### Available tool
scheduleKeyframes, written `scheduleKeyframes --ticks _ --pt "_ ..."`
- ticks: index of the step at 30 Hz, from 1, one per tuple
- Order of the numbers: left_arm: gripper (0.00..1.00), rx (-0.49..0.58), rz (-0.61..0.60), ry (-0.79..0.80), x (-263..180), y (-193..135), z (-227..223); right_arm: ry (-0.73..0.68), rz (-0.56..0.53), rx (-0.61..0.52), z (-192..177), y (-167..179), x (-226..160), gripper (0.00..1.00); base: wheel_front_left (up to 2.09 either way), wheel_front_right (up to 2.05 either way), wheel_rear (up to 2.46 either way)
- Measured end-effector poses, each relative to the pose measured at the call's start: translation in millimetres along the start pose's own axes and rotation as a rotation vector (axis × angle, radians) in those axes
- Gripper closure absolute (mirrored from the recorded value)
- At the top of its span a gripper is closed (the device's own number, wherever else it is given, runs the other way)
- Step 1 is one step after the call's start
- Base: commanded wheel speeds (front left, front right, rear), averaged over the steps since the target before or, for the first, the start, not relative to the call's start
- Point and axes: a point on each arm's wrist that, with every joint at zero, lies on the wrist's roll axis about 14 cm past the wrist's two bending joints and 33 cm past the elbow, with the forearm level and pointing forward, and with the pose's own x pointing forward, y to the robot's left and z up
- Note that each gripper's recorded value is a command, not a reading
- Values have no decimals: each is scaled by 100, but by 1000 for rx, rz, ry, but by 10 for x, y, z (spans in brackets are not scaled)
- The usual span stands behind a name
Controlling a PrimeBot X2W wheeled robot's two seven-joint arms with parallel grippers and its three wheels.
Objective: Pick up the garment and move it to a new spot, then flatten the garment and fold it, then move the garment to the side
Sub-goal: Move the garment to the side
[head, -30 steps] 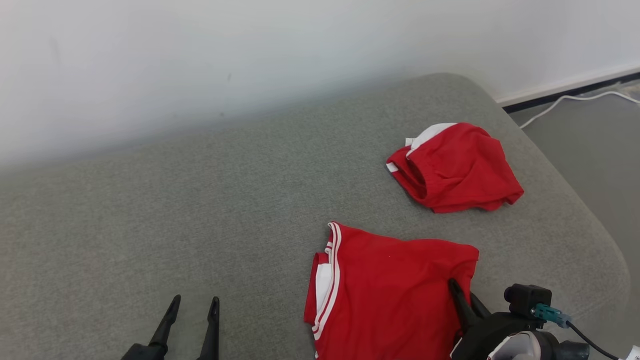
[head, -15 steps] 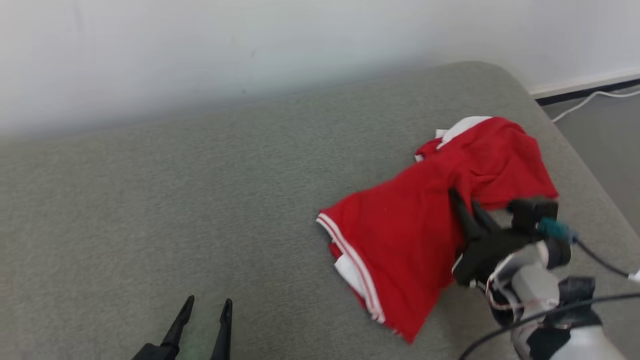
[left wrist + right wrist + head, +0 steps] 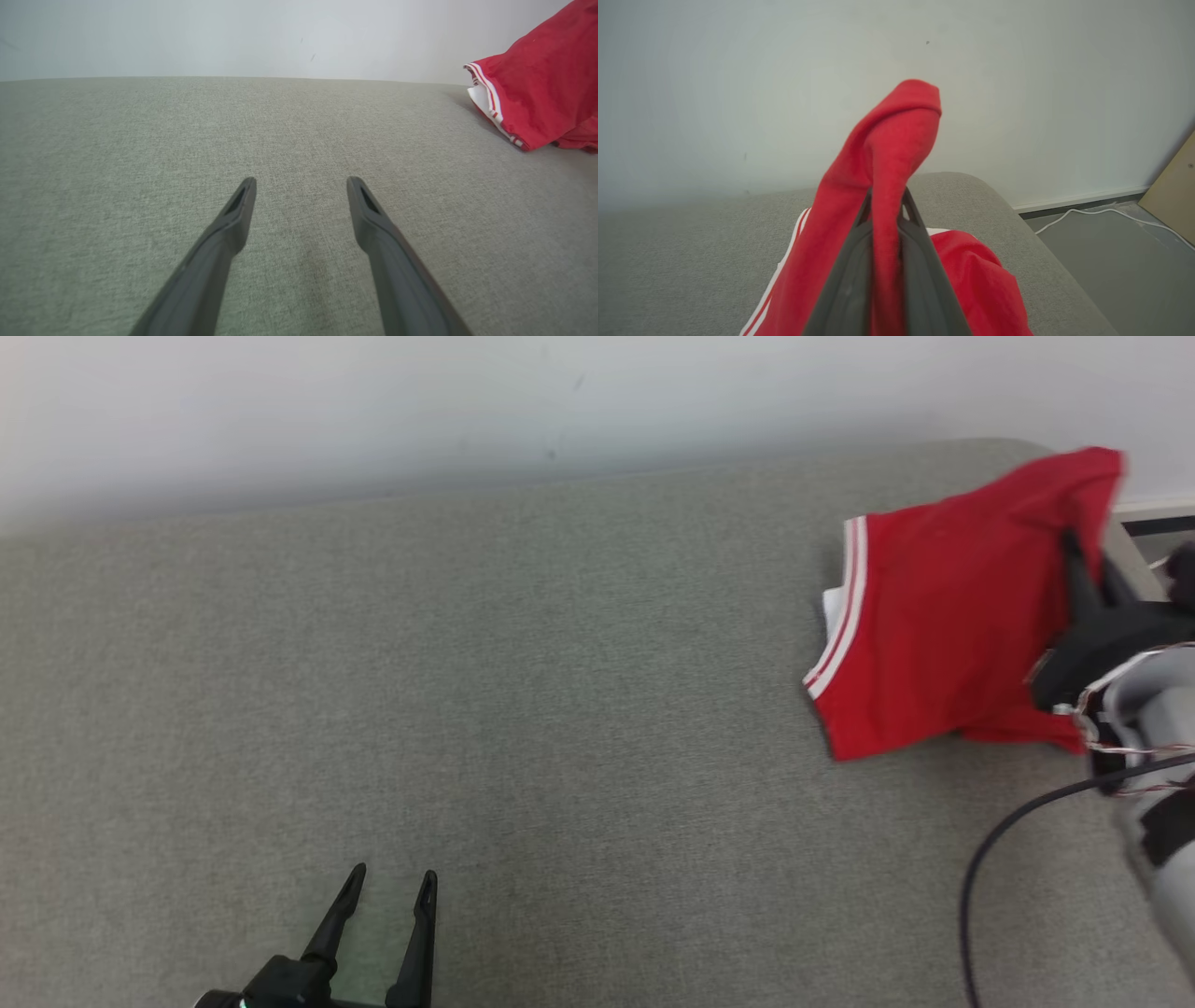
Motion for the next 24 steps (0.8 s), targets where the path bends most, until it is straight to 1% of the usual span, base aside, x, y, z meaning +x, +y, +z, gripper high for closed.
scheduleKeyframes --ticks 4,5,6,7,8,9,10,11,15,17,18,22,24 --pt "0 -1 19 5 -16 75 -21 53 -79 -72 -91 -378 15 100 0 0 0" --pt "0 0 24 4 -5 96 -18 66 -94 -90 -109 -452 22 97 0 0 0" --pt "0 1 28 1 11 117 -13 69 -114 -91 -109 -522 32 59 0 0 0" --pt "0 1 28 1 11 117 -13 69 -114 -91 -109 -522 32 48 0 0 0" --pt "0 1 29 4 24 139 -31 70 -151 -93 -93 -647 61 36 0 0 0" --pt "0 3 30 10 20 148 -54 68 -169 -87 -87 -701 73 36 0 0 0" --pt "0 6 33 16 18 164 -76 61 -189 -79 -65 -757 89 21 0 0 0" --pt "0 6 33 16 18 164 -76 61 -189 -79 -65 -757 89 0 0 0 0" --pt "0 12 39 26 35 218 -120 7 -261 -96 106 -992 136 0 0 0 0" --pt "0 18 50 34 19 259 -146 -43 -269 -107 234 -977 192 0 0 0 0" --pt "0 19 56 36 11 278 -150 -58 -259 -113 246 -909 219 0 0 0 0" --pt "0 33 85 34 -22 354 -132 -90 -186 -100 159 -440 267 0 0 0 0" --pt "0 44 103 25 -41 394 -89 -128 -153 -95 224 -247 250 0 0 0 0"
